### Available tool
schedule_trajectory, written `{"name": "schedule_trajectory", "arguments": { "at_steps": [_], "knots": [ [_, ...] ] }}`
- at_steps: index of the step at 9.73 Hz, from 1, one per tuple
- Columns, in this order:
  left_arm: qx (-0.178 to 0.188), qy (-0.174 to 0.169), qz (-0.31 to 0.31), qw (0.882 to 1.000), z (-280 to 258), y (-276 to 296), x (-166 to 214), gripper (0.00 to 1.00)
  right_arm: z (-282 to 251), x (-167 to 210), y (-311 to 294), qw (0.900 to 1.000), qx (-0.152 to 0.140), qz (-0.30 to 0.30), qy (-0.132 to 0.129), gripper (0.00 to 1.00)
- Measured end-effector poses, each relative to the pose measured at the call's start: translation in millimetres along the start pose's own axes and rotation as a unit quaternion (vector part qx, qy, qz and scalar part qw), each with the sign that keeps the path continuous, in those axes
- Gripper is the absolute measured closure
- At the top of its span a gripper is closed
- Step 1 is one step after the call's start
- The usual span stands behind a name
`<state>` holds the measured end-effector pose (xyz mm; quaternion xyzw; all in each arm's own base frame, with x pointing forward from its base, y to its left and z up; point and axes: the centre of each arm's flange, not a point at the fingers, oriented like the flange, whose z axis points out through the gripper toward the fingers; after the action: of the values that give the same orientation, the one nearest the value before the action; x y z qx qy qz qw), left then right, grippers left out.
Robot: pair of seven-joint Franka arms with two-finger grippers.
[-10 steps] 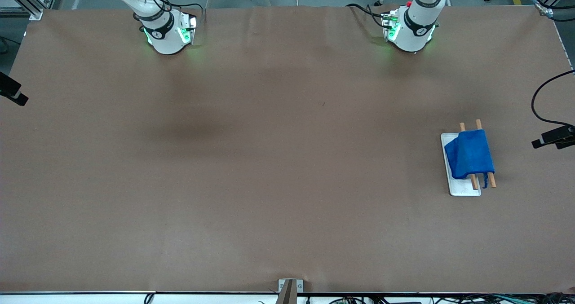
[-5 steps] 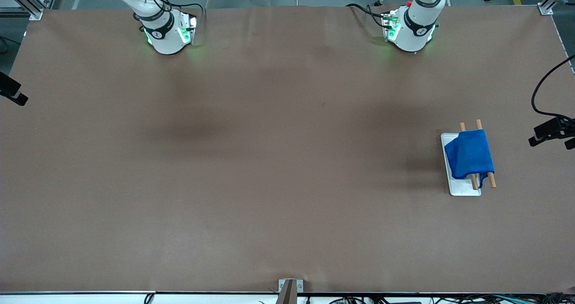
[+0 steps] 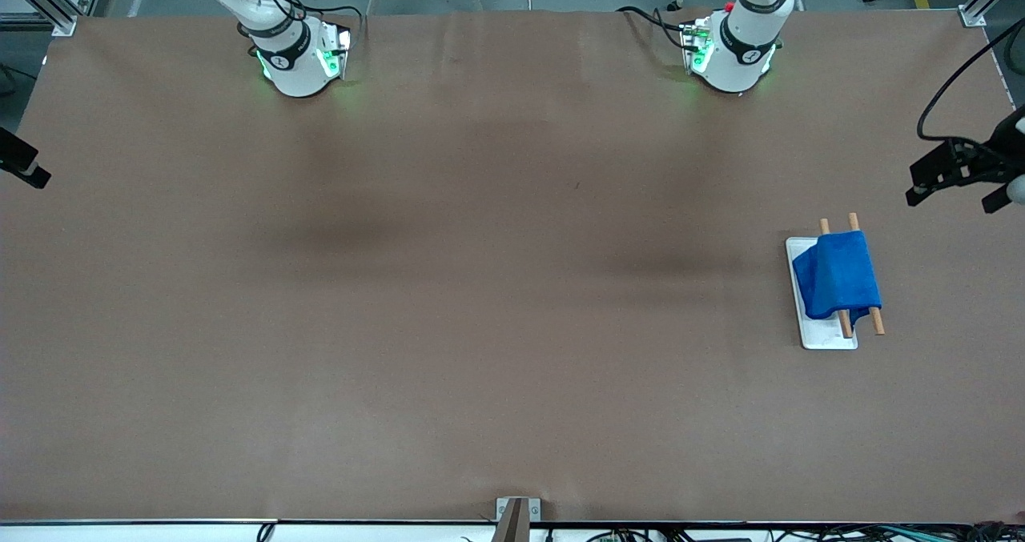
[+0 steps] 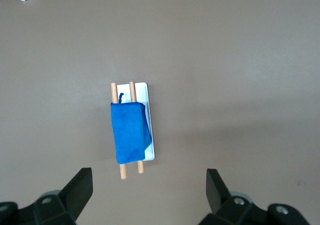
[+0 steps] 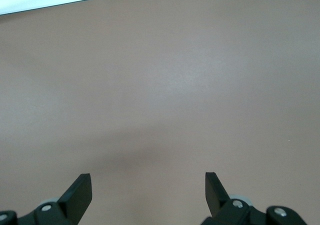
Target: Right arm passes towel to left arm to hang
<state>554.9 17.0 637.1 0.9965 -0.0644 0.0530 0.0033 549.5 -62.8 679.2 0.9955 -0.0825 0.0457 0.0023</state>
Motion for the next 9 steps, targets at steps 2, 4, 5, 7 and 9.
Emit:
{"name": "schedule_trajectory", "arguments": {
  "at_steps": [2,4,5,7,9],
  "knots": [
    [-0.001,-0.006,-0.002,1.0,-30,2,-5,0.0,0,0,0,1.0,0.0,0.0,0.0,0.0],
    [-0.003,-0.022,-0.037,0.999,-32,7,-9,0.0,0,0,0,1.0,0.0,0.0,0.0,0.0],
    [-0.003,-0.026,-0.044,0.999,-31,14,-9,0.0,0,0,0,1.0,0.0,0.0,0.0,0.0],
    [-0.003,-0.03,-0.045,0.999,-29,22,-8,0.0,0,0,0,1.0,0.0,0.0,0.0,0.0],
    [-0.003,-0.033,-0.053,0.998,-28,28,-8,0.0,0,0,0,1.0,0.0,0.0,0.0,0.0]
  ]
}}
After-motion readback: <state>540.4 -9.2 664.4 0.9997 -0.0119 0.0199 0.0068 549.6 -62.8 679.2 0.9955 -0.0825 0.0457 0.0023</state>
